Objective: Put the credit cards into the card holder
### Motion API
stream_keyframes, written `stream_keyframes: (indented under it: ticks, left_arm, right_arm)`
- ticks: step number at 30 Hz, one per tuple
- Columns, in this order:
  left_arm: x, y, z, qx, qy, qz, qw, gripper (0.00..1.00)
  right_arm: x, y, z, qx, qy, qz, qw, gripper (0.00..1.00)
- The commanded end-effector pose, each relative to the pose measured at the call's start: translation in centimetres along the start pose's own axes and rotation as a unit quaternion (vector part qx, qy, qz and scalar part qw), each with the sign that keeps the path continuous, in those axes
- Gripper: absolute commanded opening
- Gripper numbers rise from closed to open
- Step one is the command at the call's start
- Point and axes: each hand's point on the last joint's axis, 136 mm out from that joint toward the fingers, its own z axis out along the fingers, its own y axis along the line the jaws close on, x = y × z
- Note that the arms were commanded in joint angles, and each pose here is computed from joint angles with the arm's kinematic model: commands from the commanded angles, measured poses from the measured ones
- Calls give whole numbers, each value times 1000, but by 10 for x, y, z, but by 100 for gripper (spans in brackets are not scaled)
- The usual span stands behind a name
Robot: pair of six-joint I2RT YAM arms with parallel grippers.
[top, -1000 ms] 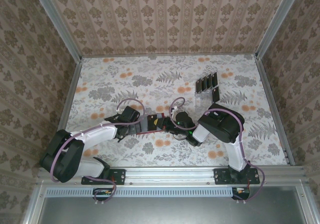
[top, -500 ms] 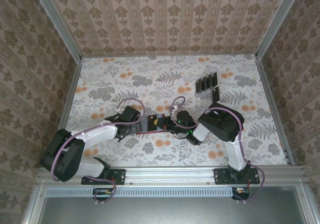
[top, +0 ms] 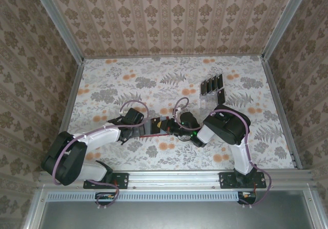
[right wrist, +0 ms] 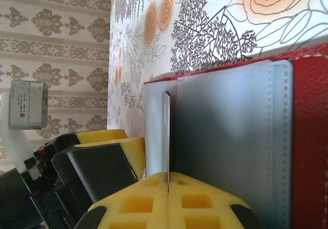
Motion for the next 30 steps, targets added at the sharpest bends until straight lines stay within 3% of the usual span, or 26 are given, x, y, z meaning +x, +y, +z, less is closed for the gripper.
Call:
stream_keyframes:
  ticks: [1, 10, 18, 23, 30]
  left_arm:
    - [11, 9, 4, -25, 21, 8, 999, 100]
    - [10, 7, 3, -24, 20, 8, 999, 100]
    - [1, 3, -1, -18, 12, 5, 1000, 100]
    - [-12, 0, -9, -8, -3, -2, 1000, 100]
    - [-24, 2, -16, 13, -11, -29, 999, 100]
  right_arm:
    - [15, -46, 2, 73, 27, 20, 997, 0]
    - [15, -48, 3, 81, 32, 18, 996, 0]
    - [10, -41, -4, 113, 40, 1, 993, 33]
    - [5, -33, -7, 154, 63, -23, 986, 41]
    - [-5, -25, -18, 212, 75, -69, 972, 45]
